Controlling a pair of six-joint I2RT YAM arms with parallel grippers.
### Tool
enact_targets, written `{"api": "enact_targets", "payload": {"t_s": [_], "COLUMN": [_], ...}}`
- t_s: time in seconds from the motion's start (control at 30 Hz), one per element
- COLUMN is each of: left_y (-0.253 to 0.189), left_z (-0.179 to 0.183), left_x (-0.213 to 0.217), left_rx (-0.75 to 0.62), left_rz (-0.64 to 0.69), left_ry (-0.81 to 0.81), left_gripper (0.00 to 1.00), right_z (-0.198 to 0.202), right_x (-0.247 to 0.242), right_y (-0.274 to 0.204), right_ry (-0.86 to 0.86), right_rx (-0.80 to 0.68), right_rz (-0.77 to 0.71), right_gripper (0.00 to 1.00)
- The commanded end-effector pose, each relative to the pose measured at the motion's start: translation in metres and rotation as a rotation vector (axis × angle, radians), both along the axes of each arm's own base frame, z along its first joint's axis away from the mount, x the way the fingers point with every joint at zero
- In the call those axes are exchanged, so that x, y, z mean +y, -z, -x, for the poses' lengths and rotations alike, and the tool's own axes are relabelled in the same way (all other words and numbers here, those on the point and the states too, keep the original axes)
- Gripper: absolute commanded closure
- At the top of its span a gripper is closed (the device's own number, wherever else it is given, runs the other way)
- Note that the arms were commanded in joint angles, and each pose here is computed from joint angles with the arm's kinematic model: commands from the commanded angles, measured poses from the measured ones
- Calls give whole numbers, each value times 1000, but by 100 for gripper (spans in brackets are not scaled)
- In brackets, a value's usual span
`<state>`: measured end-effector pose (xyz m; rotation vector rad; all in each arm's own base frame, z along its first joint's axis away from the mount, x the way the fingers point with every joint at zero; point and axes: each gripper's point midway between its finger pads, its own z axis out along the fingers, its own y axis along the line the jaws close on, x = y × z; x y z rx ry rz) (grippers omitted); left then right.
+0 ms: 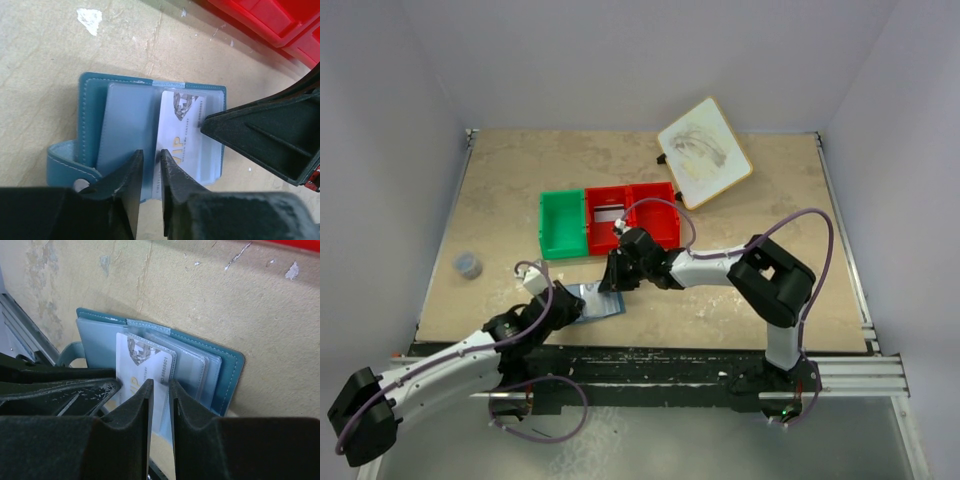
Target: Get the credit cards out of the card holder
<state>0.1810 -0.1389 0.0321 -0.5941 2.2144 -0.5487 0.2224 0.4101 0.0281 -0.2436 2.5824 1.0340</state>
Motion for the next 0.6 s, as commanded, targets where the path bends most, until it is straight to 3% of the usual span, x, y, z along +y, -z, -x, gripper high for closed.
{"api": "enact_targets", "payload": {"t_s": [0.0, 0.17, 0.3, 0.4, 0.57], "left_y": [-12, -14, -13, -6, 3], "left_z": [-7, -4, -3, -1, 1], "left_x": [-19, -25, -17, -14, -16], "left_rx": [-23, -29, -35, -25, -5], "left_rz": [90, 169, 184, 194, 235], "left_ry": [21, 23, -4, -11, 2], "left_gripper": [79, 68, 65, 65, 75], "right_z": [15, 14, 20, 24, 28], "right_x": [-39, -35, -31, -29, -32], "right_y": [38, 40, 45, 49, 54], "right_ry": [19, 18, 5, -4, -5], "right_rx": [54, 53, 76, 95, 119], "right_rz": [173, 150, 115, 105, 114], "right_gripper": [77, 77, 77, 77, 77]}}
